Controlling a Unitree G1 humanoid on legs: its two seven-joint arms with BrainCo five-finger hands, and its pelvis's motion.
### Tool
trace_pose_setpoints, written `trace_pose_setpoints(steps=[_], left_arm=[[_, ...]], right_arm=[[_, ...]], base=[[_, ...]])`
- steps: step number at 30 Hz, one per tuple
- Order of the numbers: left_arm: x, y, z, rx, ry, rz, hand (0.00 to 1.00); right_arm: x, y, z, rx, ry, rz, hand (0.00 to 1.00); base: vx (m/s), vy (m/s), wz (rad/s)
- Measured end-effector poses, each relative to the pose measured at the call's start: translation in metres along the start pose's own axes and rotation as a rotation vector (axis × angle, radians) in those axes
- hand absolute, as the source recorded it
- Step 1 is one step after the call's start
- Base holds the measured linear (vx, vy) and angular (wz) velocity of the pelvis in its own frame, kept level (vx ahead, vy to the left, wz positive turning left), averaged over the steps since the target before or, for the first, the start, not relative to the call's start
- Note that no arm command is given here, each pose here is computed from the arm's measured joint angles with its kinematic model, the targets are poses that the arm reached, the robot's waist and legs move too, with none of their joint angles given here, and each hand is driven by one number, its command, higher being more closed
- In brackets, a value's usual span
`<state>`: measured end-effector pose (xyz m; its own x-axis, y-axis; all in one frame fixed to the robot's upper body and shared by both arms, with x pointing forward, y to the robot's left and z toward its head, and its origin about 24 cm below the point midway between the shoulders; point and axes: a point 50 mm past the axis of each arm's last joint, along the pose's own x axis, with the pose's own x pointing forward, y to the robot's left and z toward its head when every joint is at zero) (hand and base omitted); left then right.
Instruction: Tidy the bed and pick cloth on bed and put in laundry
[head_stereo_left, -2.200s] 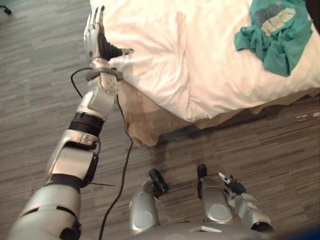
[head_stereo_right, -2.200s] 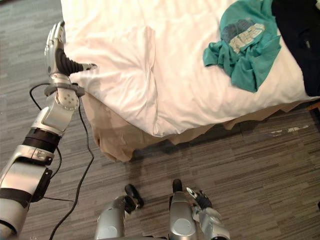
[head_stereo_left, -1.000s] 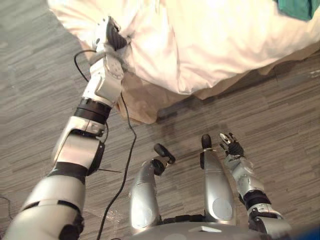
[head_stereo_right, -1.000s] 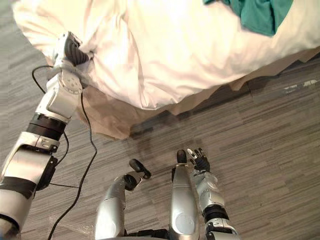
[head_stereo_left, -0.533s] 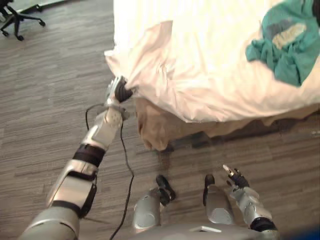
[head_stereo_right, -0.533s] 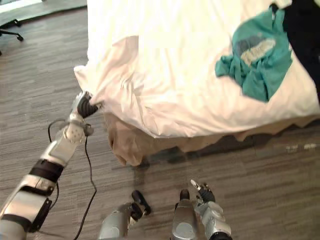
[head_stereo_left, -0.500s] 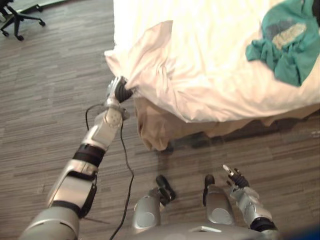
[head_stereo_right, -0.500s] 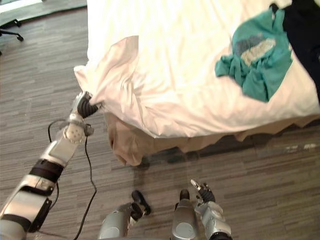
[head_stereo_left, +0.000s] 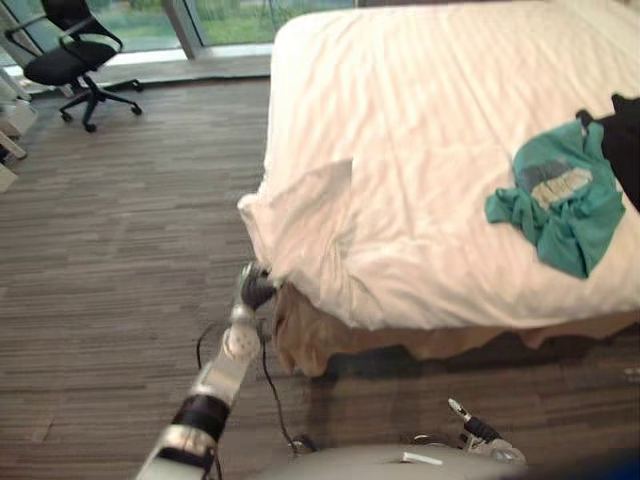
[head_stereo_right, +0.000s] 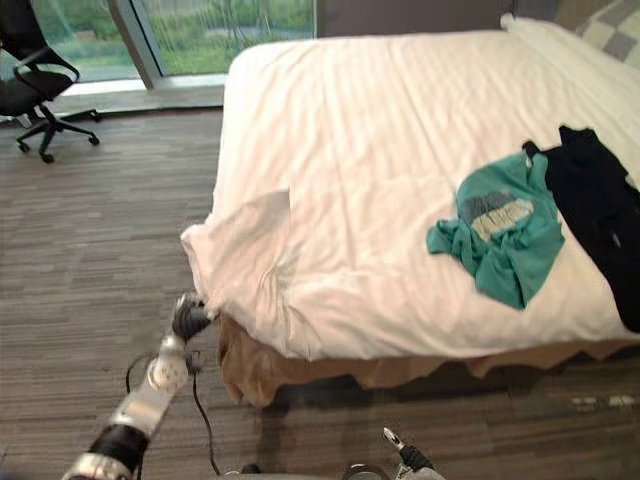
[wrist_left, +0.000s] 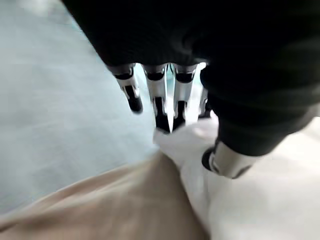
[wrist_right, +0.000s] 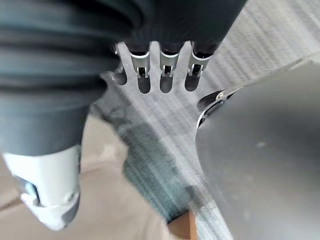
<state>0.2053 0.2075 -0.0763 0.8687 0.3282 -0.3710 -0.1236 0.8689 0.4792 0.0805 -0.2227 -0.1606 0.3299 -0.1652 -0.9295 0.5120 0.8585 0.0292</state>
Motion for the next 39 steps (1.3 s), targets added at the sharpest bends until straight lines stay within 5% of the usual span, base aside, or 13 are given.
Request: trace_pose_setpoints(steps=[8,19,24,28,32,39], left_arm=[[-0.095,-0.003,-0.136,-0.115,0.654,0.165,0.0],[-0.154,-0.006,-0.181,-0.247,1.008,0.069,0.0],[-0.13,-0.003,-0.163,-0.445,0.789,0.19,0.0],[-0.07,0.022,-0.1,-0.557,0.339,0.374,0.0],[-0.022,0.074,-0.017,-0.469,-0.108,0.537,0.0],[-0.006,0.131,0.057,-0.26,-0.449,0.643,0.0]], right_arm=[[-0.003,-0.017,-0.017,-0.014,0.07,-0.018,0.0],[-0.006,-0.01,-0.037,-0.023,0.106,0.017,0.0],[-0.007,-0.013,-0.039,-0.053,0.114,0.011,0.0],[-0.008,-0.015,-0.04,-0.086,0.139,0.013,0.0],[-0.006,-0.014,-0.035,-0.086,0.161,0.052,0.0],[-0.004,-0.014,-0.024,-0.046,0.148,0.072,0.0]], base=[[0.12,-0.071,0.17],[-0.11,0.053,0.01],[-0.1,0.004,-0.06],[-0.01,-0.004,0.04],[0.06,0.003,0.02],[0.09,0.011,-0.06]])
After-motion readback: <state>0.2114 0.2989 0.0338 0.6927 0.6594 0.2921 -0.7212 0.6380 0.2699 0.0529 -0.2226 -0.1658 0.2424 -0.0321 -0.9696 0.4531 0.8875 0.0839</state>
